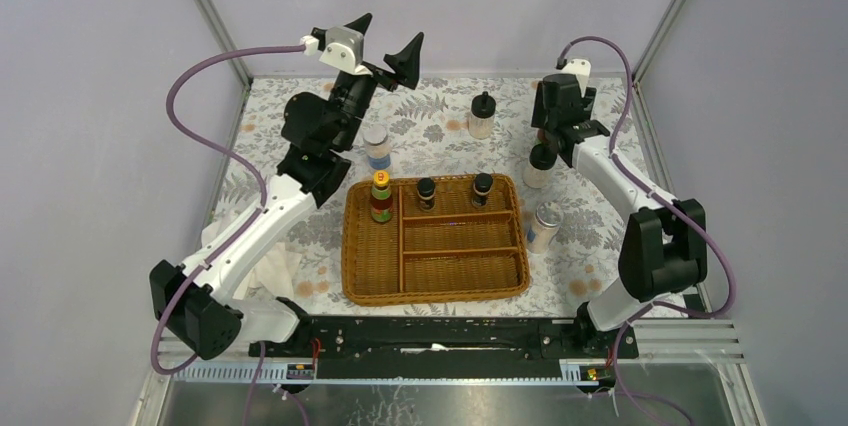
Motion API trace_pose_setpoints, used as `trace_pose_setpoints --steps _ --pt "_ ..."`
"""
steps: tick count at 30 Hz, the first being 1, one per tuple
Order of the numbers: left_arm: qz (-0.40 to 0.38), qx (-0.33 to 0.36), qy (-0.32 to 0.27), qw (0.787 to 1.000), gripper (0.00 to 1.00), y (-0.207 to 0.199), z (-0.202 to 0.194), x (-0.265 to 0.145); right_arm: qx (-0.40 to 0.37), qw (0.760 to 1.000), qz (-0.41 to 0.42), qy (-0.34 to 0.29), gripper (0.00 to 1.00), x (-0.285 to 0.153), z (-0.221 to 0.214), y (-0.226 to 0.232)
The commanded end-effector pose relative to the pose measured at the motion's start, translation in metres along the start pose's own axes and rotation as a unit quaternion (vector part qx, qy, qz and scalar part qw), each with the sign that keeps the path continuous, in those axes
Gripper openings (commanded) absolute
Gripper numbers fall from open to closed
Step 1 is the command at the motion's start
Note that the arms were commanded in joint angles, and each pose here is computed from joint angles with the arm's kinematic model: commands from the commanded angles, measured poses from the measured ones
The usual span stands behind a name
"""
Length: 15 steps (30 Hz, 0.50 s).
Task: Organize the condiment bottles
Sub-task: Pick up the bottle from the center of the board.
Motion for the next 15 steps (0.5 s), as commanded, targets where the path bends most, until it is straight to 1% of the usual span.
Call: trace_pose_setpoints --steps 1,15 --pt "-0.003 0.012 -0.015 1.0 0.99 -0.002 0.005 0.004 0.029 0.999 0.019 -0.035 0.73 0.003 0.028 0.006" --pt "-0.003 0.028 -0.016 0.999 0.99 0.0 -0.006 0.006 0.028 0.999 0.017 -0.029 0.73 0.023 0.03 0.006"
Point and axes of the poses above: each gripper's point midway between its finger pads, its own x axis out along the fingers, its own y axis along the line the jaws close on, z = x × y, the point moved 5 cm from there along -x, back along the fingers, and after that the axes turned 7 degrees about -x, right-handed, at the moved point
